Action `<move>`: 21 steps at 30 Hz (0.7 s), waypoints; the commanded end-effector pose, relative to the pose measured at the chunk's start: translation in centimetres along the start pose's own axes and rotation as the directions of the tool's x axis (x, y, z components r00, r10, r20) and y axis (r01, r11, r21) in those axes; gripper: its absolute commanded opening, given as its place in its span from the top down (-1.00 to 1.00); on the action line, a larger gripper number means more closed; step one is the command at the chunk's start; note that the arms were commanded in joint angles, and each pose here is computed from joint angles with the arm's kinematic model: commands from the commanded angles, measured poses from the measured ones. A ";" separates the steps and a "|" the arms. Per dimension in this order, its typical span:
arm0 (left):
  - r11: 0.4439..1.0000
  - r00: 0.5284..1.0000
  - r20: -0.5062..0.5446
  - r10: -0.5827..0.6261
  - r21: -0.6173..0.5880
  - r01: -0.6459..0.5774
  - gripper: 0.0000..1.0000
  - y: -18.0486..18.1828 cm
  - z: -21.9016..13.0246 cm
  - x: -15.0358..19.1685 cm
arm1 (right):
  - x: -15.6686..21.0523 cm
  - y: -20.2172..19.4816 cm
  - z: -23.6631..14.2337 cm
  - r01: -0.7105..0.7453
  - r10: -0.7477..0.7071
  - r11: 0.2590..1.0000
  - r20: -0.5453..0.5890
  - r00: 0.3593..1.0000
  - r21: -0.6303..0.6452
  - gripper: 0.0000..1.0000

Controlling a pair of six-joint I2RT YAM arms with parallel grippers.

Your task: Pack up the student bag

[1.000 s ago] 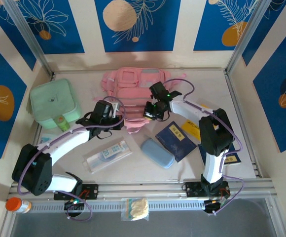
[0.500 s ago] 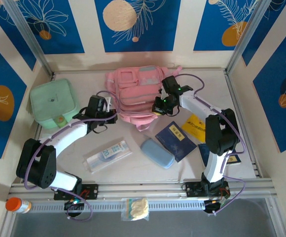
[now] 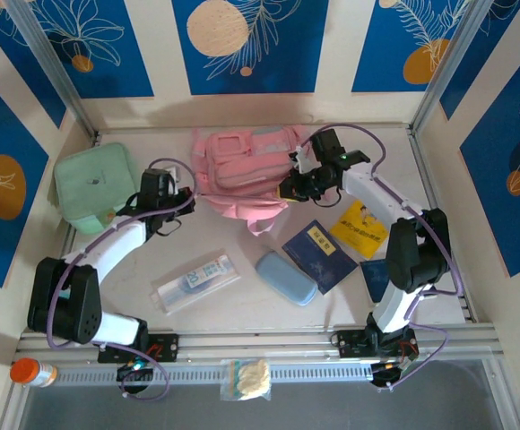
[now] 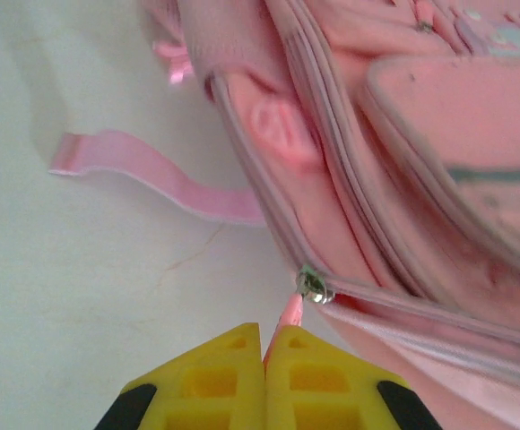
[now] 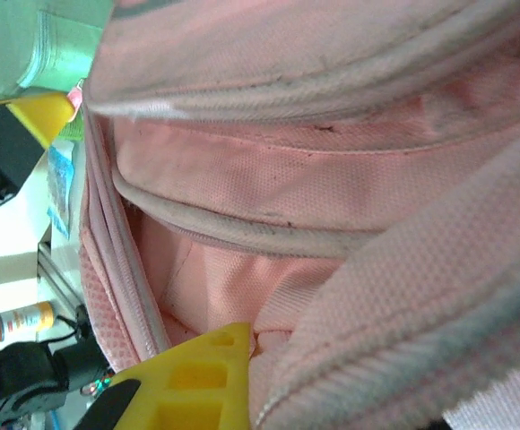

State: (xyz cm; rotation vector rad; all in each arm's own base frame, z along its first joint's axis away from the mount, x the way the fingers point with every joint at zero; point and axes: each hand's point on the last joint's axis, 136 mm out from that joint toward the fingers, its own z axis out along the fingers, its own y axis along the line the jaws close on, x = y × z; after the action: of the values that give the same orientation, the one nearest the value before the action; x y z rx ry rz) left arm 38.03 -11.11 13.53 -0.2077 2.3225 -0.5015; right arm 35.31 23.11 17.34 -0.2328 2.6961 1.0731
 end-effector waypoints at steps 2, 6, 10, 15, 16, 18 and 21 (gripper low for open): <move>0.959 0.994 0.072 -0.077 -0.267 0.094 1.00 6.9 -1.3 -0.9 | 0.1 1.0 -4.0 0.115 -0.113 0.992 0.044 0.993 -0.044 1.00; 0.959 0.993 0.086 -0.087 -0.263 0.107 1.00 7.0 -0.6 -1.6 | -0.8 -0.3 -3.2 0.085 -0.083 0.996 0.059 0.995 -0.032 1.00; 0.967 0.993 0.062 -0.103 -0.228 0.115 1.00 6.4 0.6 -1.5 | -2.2 0.6 -1.4 0.065 -0.063 0.997 0.059 0.996 -0.033 1.00; 0.982 0.995 0.030 -0.094 -0.161 0.097 1.00 5.0 1.9 -2.1 | -2.7 2.0 1.6 0.039 -0.040 0.999 0.072 0.997 0.017 1.00; 0.982 0.995 0.027 -0.092 -0.166 0.095 1.00 5.1 2.1 -2.3 | -2.9 1.9 2.1 0.027 -0.029 0.999 0.079 0.996 0.028 1.00; 0.981 0.995 0.023 -0.096 -0.166 0.099 1.00 5.1 2.6 -2.5 | -3.1 1.1 2.9 -0.022 0.017 0.998 0.082 0.996 0.057 1.00; 0.988 0.996 0.001 -0.085 -0.132 0.085 1.00 4.4 3.3 -3.0 | -2.7 1.0 4.1 -0.083 0.078 0.995 0.085 0.993 0.052 1.00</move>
State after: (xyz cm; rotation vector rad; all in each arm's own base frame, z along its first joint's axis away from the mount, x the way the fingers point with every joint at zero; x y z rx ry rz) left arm 41.30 -7.18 10.63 -0.3910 2.3723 -0.3706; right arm 36.16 25.57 13.77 -0.1282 2.7841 0.9570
